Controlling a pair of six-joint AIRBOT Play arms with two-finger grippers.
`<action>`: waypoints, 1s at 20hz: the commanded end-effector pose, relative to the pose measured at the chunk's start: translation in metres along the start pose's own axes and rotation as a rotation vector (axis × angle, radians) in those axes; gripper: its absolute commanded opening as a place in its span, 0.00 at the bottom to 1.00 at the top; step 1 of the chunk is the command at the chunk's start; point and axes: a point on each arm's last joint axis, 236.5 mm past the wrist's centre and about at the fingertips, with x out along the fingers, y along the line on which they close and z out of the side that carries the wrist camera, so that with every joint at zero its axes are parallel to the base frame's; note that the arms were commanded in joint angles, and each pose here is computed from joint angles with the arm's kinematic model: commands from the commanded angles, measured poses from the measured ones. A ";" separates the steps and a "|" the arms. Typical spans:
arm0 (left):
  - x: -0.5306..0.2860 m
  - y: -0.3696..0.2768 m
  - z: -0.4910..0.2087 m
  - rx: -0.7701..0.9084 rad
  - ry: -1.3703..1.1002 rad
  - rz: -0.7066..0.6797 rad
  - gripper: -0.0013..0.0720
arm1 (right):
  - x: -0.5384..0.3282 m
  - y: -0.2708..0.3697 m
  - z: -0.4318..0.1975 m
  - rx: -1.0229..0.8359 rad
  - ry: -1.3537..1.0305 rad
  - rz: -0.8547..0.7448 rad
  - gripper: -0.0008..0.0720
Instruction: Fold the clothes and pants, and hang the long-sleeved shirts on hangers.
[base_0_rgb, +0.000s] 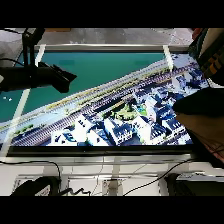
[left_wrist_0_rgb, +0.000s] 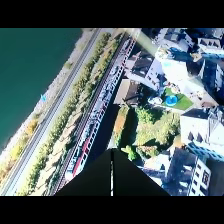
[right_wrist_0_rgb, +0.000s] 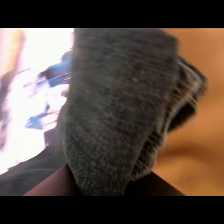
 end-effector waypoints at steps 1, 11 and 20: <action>-0.001 0.001 0.001 0.002 -0.002 0.004 0.04 | -0.027 -0.107 -0.010 0.187 0.013 -0.300 0.05; -0.001 0.001 0.001 0.002 -0.002 0.004 0.04 | -0.043 -0.145 -0.012 0.270 -0.007 -0.348 0.94; -0.001 0.001 0.001 0.002 -0.002 0.004 0.04 | -0.018 0.016 0.003 0.001 -0.025 0.181 0.04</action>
